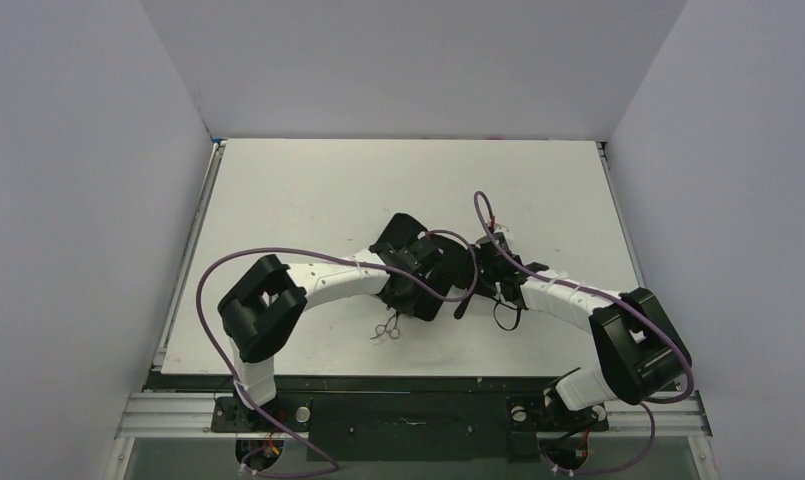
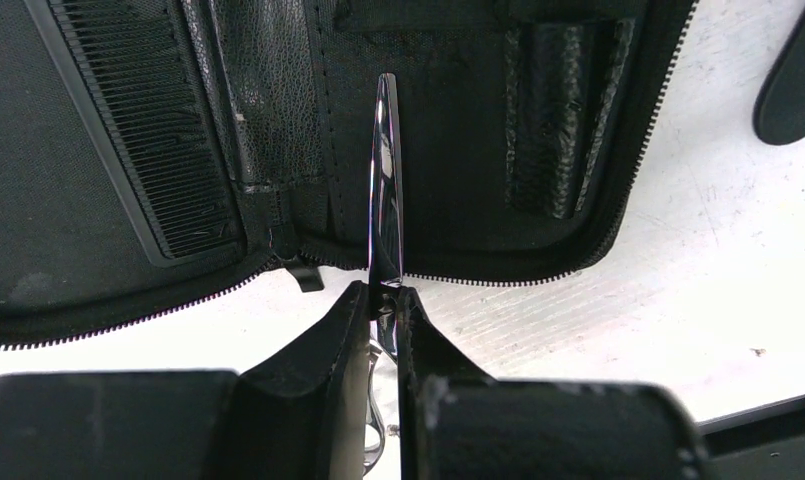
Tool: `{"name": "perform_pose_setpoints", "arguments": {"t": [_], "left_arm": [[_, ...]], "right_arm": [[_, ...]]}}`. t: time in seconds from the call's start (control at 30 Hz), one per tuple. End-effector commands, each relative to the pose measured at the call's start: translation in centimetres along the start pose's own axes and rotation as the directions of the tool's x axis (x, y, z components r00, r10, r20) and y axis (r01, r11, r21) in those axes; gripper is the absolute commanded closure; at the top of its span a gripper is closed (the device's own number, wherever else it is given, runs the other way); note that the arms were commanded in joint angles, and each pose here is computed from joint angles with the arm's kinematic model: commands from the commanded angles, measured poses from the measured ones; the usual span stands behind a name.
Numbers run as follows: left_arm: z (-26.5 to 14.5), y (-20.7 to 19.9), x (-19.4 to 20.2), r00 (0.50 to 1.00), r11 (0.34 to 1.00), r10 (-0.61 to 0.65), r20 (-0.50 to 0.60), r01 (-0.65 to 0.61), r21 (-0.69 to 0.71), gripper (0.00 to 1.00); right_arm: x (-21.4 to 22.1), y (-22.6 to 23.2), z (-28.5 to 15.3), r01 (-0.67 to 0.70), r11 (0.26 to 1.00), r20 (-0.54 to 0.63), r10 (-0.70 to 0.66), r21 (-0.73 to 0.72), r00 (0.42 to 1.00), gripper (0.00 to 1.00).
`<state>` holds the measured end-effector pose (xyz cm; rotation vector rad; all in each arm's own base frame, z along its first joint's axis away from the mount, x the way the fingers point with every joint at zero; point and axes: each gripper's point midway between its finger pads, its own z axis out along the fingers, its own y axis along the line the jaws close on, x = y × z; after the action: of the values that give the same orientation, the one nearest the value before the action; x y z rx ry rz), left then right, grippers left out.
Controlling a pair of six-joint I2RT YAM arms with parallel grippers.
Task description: Sort the hair-cutting tools
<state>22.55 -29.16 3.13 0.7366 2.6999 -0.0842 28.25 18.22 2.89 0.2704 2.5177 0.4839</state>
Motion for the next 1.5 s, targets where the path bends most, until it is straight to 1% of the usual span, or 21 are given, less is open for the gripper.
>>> {"name": "perform_pose_setpoints", "arguments": {"t": [0.0,0.37,0.67,0.77,1.17,1.47], "left_arm": [[0.0,-1.0,-2.0,0.999,0.999,-0.033,0.037,0.032,0.03,1.0],[0.9,-1.7,-4.3,0.997,0.997,-0.064,0.051,0.061,0.05,1.0],[1.1,-1.7,-6.8,0.993,0.995,-0.089,0.084,0.085,0.048,1.0],[1.7,-1.7,-7.1,0.993,0.995,-0.093,0.077,0.09,0.038,1.0],[3.0,-0.6,-8.8,0.981,0.987,-0.159,0.11,0.159,0.009,1.0],[4.0,-0.5,-9.7,0.981,0.987,-0.161,0.111,0.161,0.003,1.0]], "right_arm": [[-2.2,1.7,-1.0,-0.025,0.997,0.083,0.031,-0.071,0.996,0.64],[-1.5,1.3,-1.2,-0.025,0.997,0.073,0.03,-0.072,0.997,0.64],[-0.9,0.6,-1.1,-0.022,0.998,0.064,0.026,-0.061,0.998,0.65],[-0.8,0.5,-1.1,-0.017,0.998,0.062,0.021,-0.059,0.998,0.65],[-0.1,-0.2,-0.9,-0.017,0.999,0.05,0.019,-0.046,0.999,0.66],[0.0,-0.3,-0.8,-0.017,0.999,0.045,0.019,-0.045,0.999,0.66]]}}
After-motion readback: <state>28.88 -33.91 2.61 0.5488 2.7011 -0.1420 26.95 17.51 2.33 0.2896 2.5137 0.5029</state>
